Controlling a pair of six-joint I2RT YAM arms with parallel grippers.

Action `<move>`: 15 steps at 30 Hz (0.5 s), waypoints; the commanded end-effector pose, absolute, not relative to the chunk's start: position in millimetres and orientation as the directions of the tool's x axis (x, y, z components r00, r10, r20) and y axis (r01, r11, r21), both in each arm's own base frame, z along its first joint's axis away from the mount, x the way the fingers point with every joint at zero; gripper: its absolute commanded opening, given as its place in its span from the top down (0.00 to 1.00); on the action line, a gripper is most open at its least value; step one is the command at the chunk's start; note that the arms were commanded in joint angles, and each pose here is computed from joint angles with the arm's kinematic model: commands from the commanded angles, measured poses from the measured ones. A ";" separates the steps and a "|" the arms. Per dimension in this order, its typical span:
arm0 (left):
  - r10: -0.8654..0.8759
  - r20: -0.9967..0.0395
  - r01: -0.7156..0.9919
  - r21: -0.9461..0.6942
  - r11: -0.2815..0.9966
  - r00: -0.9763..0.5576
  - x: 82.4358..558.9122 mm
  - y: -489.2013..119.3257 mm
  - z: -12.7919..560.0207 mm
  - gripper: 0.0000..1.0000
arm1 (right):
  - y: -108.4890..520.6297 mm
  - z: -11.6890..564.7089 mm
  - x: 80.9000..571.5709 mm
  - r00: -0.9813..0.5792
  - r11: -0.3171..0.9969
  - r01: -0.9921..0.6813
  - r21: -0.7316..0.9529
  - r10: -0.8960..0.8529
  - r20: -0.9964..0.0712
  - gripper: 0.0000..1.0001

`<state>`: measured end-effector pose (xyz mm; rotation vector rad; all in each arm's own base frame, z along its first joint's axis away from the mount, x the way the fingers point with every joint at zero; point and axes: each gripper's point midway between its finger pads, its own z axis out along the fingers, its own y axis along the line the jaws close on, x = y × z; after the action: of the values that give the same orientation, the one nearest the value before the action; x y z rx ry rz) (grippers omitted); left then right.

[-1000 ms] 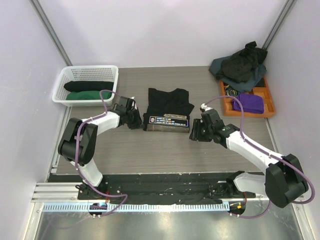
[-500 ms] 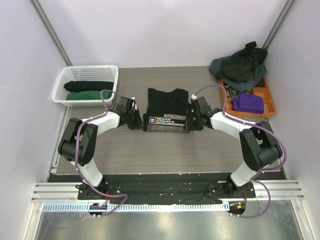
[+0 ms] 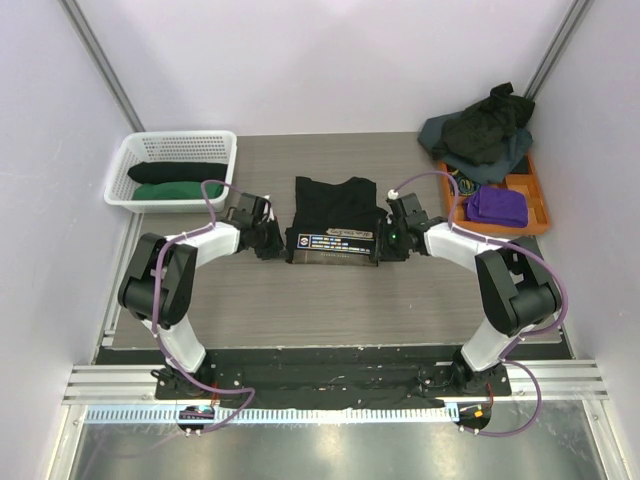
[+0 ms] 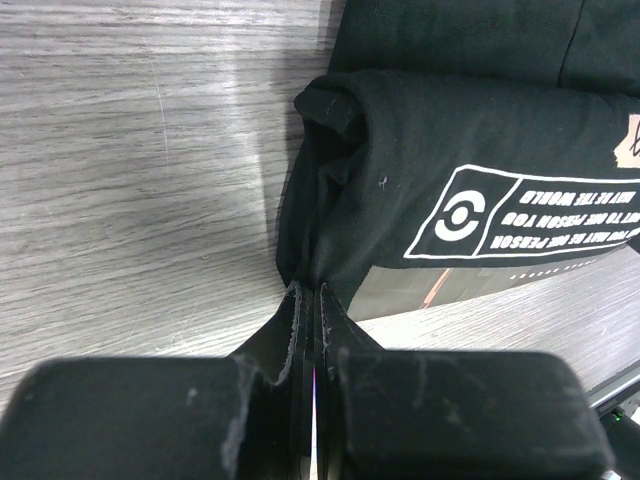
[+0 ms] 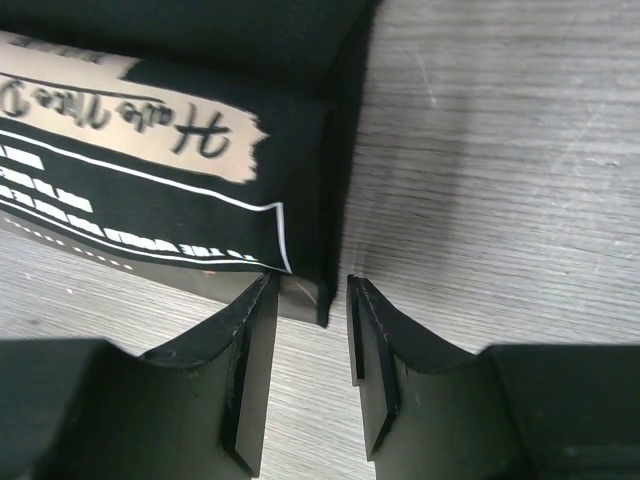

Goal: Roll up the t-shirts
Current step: Roll the T-shirt to the center of the board.

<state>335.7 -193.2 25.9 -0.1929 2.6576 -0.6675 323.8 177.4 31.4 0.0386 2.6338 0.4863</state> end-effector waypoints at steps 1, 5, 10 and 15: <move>-0.208 -0.358 -0.009 -0.484 0.875 -0.910 344.5 -194.1 32.5 1.00 | 179.9 48.6 329.6 -0.864 0.922 -0.116 0.371 0.090 -0.495 0.59; -0.209 -0.357 -0.012 -0.483 0.876 -0.910 345.0 -193.4 31.5 1.00 | 178.0 43.0 330.4 -0.869 0.915 -0.116 0.385 0.095 -0.486 0.64; -0.207 -0.351 -0.013 -0.484 0.875 -0.913 344.8 -193.7 29.8 1.00 | 190.3 38.3 330.9 -0.883 0.882 -0.141 0.449 0.093 -0.460 0.79; -0.200 -0.351 -0.007 -0.481 0.877 -0.915 345.6 -193.2 28.9 1.00 | 190.4 34.0 321.3 -0.891 0.873 -0.129 0.470 0.106 -0.441 0.95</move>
<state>337.8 -193.5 25.0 -0.1869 2.6648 -0.6786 322.8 183.1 30.9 -0.0052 2.6091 0.6227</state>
